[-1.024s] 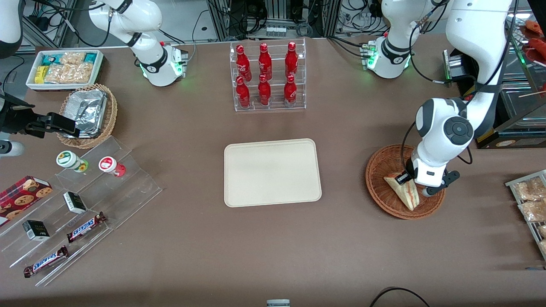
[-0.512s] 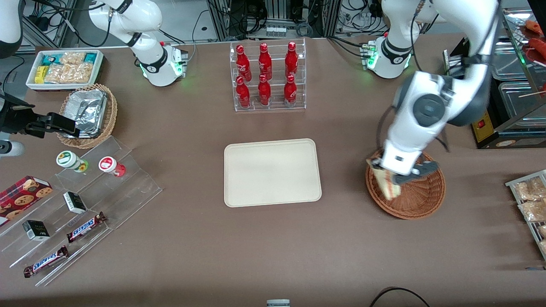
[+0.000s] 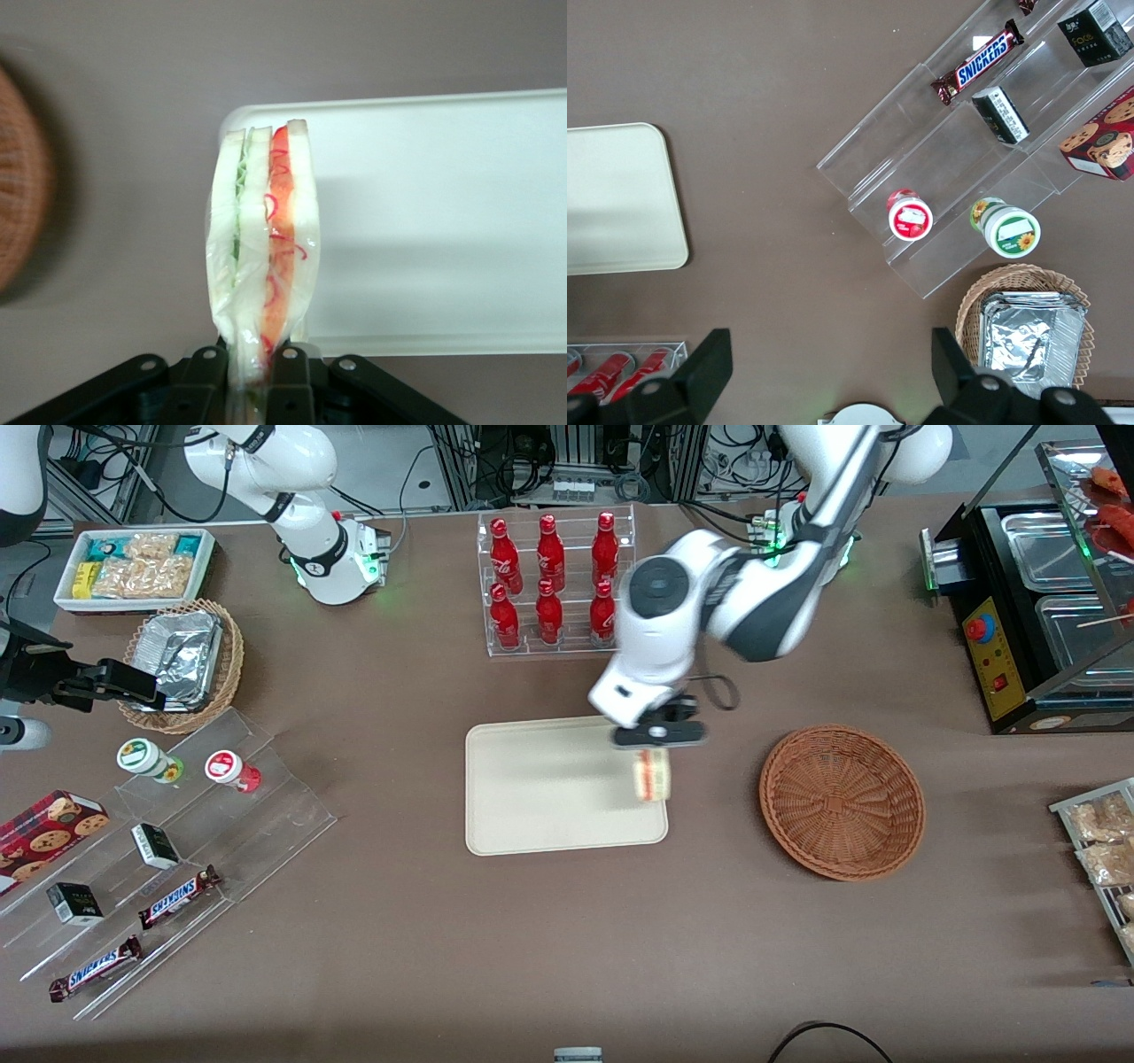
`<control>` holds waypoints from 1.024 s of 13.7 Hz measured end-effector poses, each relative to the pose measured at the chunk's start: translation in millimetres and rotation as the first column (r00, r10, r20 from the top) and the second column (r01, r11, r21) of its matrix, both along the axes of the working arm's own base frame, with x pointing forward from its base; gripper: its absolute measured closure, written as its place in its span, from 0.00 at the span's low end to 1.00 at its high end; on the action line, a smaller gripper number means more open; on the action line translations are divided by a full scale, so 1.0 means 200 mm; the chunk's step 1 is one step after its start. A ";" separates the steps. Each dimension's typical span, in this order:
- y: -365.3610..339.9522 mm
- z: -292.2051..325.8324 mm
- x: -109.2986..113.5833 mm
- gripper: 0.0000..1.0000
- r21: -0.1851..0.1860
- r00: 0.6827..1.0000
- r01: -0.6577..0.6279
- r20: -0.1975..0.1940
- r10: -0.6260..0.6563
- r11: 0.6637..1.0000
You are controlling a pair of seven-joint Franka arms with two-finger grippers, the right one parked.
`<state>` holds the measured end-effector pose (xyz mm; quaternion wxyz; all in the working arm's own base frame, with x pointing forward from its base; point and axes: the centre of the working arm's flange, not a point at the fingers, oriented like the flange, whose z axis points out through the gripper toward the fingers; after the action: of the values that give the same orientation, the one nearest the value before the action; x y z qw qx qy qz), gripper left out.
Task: Place sandwich from basket to tray
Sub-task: 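Lift the sandwich out of the basket and carry it over the white tray, then lower the sandwich onto the tray and open the left gripper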
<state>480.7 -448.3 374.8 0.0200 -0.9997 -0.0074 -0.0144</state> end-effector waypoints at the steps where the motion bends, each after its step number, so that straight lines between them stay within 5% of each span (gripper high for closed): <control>1: -0.11 -0.06 -0.02 0.84 -0.005 1.000 0.005 -0.006 -0.005 1.000; 6: -0.47 -0.44 -0.11 0.84 -0.056 1.000 0.027 0.013 -0.027 0.998; 14: -0.50 -0.68 -0.15 0.84 -0.039 0.998 -0.056 -0.012 0.056 0.998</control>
<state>450.7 -549.0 238.4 0.0009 -0.9993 -0.0355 -0.0083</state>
